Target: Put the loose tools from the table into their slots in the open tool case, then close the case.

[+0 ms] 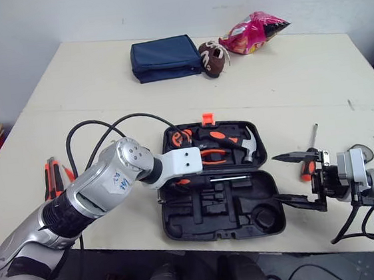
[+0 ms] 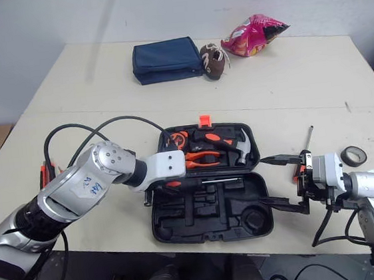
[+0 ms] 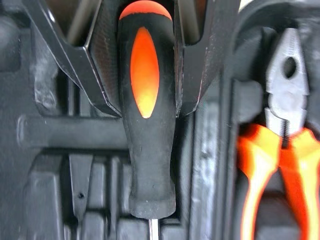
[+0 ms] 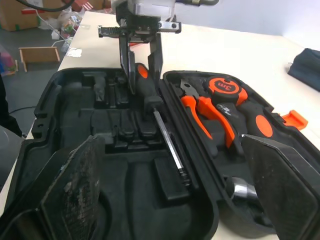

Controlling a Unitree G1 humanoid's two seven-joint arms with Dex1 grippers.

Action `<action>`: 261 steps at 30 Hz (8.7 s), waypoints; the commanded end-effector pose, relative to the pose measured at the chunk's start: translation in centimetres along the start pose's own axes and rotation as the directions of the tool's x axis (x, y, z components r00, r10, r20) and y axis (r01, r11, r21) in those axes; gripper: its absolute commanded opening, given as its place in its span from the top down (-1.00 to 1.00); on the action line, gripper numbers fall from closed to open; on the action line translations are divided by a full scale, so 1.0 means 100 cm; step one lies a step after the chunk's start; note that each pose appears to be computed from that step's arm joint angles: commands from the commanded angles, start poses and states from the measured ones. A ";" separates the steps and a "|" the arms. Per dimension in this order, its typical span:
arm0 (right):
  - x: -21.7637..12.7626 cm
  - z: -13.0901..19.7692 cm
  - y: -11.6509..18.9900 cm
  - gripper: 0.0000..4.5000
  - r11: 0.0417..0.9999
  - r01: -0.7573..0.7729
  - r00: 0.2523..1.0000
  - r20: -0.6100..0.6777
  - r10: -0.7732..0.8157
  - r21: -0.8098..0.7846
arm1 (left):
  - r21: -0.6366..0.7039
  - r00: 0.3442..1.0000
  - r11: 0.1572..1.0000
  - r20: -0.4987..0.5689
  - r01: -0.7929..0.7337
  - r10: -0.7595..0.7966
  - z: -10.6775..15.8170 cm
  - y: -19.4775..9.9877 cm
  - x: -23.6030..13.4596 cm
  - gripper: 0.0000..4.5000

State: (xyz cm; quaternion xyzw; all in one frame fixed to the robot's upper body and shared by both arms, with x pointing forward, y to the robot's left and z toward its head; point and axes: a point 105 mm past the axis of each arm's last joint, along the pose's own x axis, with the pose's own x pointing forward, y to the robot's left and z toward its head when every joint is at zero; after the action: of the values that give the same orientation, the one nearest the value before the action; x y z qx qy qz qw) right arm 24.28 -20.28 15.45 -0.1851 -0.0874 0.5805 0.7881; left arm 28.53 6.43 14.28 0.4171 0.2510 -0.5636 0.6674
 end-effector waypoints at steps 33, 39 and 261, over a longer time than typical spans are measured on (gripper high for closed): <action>-0.019 -0.005 0.016 -1.00 0.996 0.018 0.999 0.038 -0.022 0.085 | 0.097 0.954 0.992 0.296 -0.082 0.050 0.041 0.002 -0.031 -0.50; -0.017 0.000 0.013 -1.00 0.996 0.042 0.999 0.025 -0.044 0.083 | -0.054 0.781 0.970 0.582 -0.238 0.224 0.034 0.027 -0.028 0.48; 0.089 -0.007 -0.005 0.61 0.976 -0.197 0.967 -0.146 0.210 0.095 | -0.235 0.734 0.958 0.621 -0.163 0.277 -0.063 -0.052 -0.095 -1.00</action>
State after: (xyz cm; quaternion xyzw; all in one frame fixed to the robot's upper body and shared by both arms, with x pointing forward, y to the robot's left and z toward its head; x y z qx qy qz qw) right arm 27.31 -11.79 14.52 -0.1826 0.0301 0.6569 0.7309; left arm 22.21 17.29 16.85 0.1589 0.0124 -0.5590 0.8137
